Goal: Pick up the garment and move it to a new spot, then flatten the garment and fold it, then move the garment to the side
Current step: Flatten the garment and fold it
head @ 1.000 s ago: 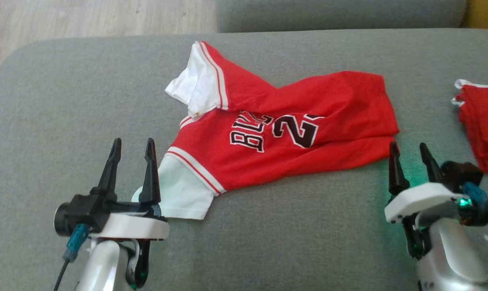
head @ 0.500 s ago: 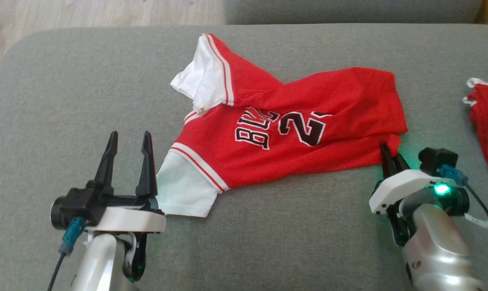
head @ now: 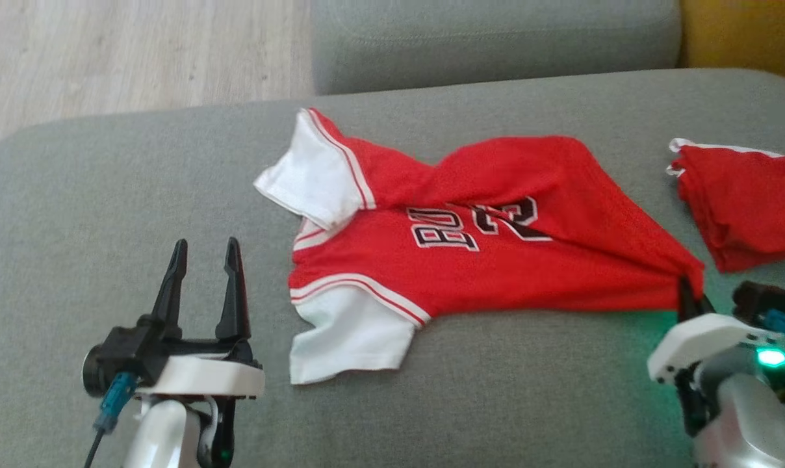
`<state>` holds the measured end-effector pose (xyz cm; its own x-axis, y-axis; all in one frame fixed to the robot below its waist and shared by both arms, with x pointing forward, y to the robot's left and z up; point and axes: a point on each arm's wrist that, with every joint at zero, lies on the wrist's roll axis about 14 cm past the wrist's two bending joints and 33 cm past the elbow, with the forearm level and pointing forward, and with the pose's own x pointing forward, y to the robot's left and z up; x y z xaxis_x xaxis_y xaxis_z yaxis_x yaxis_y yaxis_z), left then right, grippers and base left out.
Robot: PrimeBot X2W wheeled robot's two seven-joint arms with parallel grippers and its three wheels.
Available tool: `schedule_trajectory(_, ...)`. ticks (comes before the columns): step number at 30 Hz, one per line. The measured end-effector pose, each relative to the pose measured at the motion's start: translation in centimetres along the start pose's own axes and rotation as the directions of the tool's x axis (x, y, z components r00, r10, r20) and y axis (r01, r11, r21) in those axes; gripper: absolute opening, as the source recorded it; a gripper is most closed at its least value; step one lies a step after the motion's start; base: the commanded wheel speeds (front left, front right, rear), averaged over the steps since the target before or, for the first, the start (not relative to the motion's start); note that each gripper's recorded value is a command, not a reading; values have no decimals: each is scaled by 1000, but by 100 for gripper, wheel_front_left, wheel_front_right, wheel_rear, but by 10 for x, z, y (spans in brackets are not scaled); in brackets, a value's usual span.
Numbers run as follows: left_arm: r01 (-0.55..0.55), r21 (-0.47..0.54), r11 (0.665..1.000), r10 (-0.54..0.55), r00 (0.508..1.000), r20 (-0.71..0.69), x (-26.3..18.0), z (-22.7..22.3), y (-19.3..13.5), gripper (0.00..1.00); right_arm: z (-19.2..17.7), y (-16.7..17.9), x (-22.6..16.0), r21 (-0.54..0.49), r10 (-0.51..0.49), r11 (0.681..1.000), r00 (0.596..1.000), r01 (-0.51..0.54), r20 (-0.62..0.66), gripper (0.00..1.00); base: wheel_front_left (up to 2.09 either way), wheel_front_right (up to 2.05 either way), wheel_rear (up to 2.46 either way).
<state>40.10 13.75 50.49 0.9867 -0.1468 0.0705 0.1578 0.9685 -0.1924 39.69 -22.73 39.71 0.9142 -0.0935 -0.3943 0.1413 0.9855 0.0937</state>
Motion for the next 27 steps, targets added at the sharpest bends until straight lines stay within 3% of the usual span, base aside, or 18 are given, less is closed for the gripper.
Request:
schedule_trajectory(2,4,-3,1000,-4,1000,11,0,4,-3,100,0,-13,-6,14,-35,999,999,36,-8,0,0,0,0)
schedule_trajectory(3,6,-4,1000,-6,1000,16,0,6,-4,100,4,-18,-8,5,-49,999,999,49,-2,29,0,0,0)
schedule_trajectory(4,4,-7,1000,-4,1000,19,0,7,-4,100,9,-21,-9,-1,-58,998,998,58,12,100,0,0,0)
schedule_trajectory(11,5,-8,1000,-5,1000,10,-7,4,-5,100,62,1,-10,-55,12,998,978,-1,209,100,0,0,0)
schedule_trajectory(15,0,-8,1000,0,1000,6,-10,2,-4,100,84,37,-20,-107,131,989,934,-101,332,100,0,0,0)
schedule_trajectory(20,-1,-8,1000,1,1000,9,-12,4,-4,100,72,65,-38,-133,226,973,908,-190,352,100,0,0,0)
schedule_trajectory(27,1,-12,1000,-2,1000,-12,-15,-4,-5,100,55,69,-49,-114,242,970,913,-216,330,100,0,0,0)
